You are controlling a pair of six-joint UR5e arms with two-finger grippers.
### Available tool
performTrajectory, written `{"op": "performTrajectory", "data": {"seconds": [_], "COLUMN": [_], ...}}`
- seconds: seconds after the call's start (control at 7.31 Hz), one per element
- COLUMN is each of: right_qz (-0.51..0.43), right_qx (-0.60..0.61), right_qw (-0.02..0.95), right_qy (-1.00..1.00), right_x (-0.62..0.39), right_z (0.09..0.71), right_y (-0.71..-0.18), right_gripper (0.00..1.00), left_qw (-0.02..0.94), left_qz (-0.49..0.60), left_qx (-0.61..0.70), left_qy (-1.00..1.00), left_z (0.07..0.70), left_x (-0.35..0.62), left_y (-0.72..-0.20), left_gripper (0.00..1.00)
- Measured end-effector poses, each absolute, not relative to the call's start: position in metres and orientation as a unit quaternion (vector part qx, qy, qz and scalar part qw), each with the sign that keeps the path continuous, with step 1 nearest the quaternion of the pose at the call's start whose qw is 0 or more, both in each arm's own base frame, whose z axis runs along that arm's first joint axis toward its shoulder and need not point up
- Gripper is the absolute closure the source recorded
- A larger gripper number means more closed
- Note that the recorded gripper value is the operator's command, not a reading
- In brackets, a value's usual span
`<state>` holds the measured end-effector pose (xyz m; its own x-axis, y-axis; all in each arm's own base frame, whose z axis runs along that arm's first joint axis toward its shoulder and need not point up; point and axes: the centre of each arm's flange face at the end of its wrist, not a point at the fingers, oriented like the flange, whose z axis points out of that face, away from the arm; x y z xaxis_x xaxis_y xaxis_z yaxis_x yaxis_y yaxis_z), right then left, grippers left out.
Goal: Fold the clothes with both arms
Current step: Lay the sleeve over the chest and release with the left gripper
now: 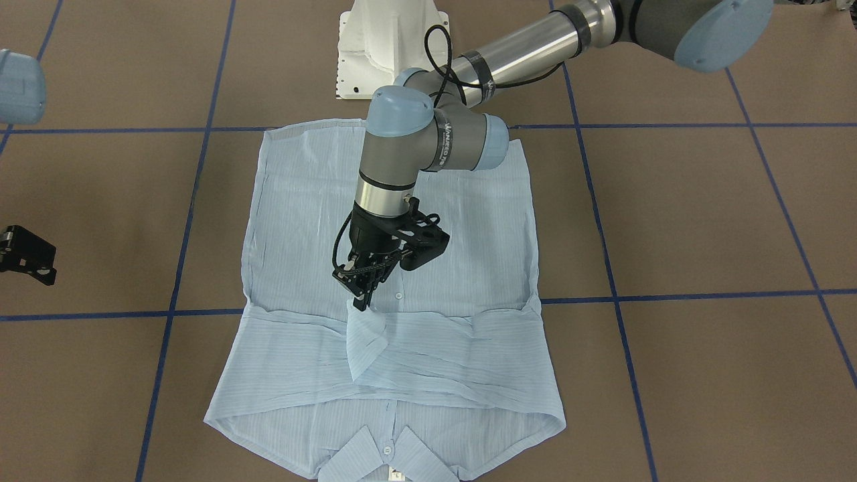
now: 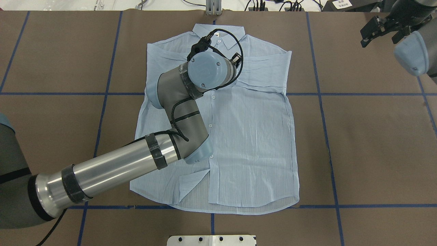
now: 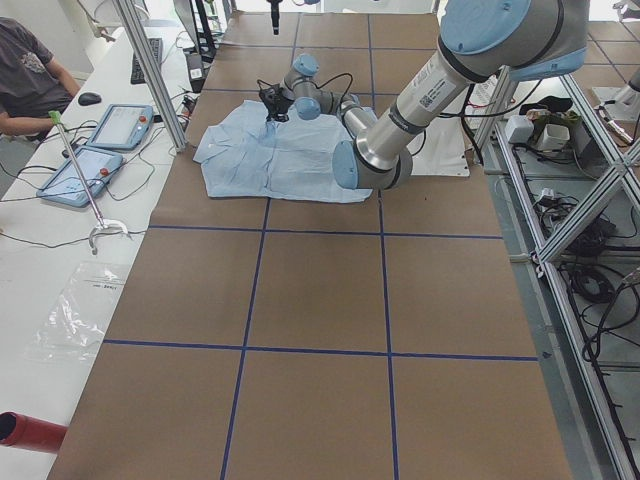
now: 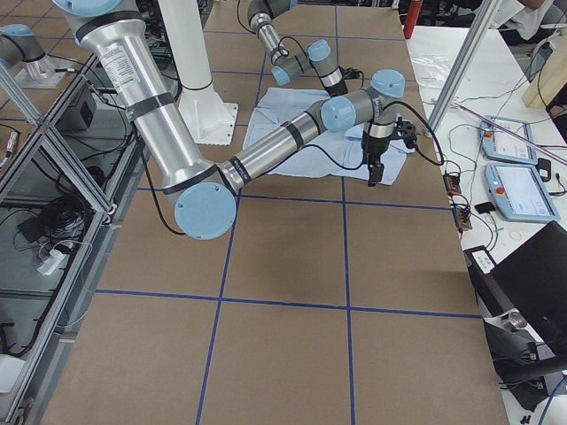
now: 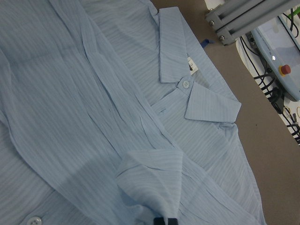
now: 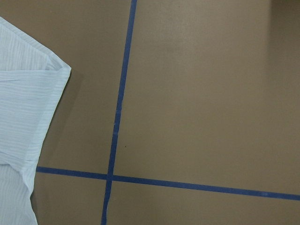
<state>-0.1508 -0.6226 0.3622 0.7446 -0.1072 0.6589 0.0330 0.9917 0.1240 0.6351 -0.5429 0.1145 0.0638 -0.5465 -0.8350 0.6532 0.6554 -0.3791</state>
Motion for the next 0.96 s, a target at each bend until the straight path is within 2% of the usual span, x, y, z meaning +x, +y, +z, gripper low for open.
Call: {"op": "performTrajectory", "data": {"seconds": [0.41, 0.96], "right_qz": [-0.038, -0.038], "right_qx": [0.056, 0.064], "right_qw": [0.932, 0.930], "right_qy": [-0.357, -0.361], "right_x": [-0.150, -0.151], "right_z": [0.358, 0.349], "right_y": [-0.623, -0.625], "right_gripper": [0.00, 0.00], "left_qw": [0.751, 0.759], "left_qz": [-0.314, -0.266], "left_qx": [0.077, 0.121], "left_qy": [0.576, 0.582], "left_z": [0.090, 0.085], "left_x": [0.687, 0.679], "left_y": [-0.490, -0.495], "left_gripper": [0.00, 0.00]}}
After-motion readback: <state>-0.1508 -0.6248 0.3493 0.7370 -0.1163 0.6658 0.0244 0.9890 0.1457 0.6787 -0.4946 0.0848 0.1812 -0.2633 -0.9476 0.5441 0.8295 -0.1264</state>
